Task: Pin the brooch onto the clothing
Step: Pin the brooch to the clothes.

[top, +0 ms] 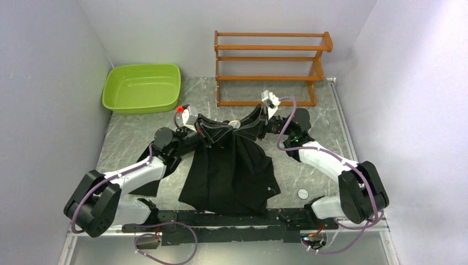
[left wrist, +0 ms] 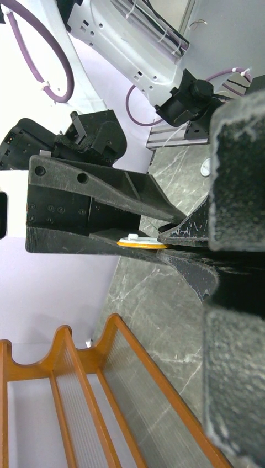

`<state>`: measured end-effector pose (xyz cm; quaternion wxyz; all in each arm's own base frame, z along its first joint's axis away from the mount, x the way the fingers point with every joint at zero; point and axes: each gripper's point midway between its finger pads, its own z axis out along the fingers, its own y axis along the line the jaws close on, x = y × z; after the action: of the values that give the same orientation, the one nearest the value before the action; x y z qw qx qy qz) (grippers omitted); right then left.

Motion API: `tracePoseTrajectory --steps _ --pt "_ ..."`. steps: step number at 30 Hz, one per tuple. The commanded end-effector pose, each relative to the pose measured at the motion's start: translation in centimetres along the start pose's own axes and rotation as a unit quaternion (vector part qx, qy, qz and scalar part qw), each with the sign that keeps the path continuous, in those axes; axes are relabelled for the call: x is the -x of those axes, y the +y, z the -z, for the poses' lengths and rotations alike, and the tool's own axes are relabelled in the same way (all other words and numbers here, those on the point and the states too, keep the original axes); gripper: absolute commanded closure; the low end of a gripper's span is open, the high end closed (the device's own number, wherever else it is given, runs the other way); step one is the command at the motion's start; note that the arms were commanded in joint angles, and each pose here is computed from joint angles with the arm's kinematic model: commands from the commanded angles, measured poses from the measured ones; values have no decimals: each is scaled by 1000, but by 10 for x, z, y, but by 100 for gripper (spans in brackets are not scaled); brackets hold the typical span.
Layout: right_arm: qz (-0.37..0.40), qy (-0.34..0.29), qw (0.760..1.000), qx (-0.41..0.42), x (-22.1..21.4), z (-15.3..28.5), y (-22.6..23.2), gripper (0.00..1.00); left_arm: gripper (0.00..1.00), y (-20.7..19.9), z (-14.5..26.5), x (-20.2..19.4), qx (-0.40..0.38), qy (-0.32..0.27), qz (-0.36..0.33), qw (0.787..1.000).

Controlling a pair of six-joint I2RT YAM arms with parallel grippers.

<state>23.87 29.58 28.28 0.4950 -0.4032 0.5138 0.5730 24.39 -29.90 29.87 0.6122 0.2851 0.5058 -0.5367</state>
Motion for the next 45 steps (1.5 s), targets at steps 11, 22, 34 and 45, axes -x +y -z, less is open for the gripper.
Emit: tracePoseTrajectory --steps 11,22,34,45 --pt "56 -17 998 22 31 -6 13 89 97 -14 -8 30 -30 -30 -25 999" --pt "56 15 998 -5 29 -10 3 100 97 -7 -10 21 -14 12 -25 1000" --pt "-27 84 993 -80 16 -16 -35 100 97 0 -8 16 8 81 -62 995" --pt "-102 81 988 -81 14 -24 -41 100 97 -9 2 19 -4 69 -123 990"
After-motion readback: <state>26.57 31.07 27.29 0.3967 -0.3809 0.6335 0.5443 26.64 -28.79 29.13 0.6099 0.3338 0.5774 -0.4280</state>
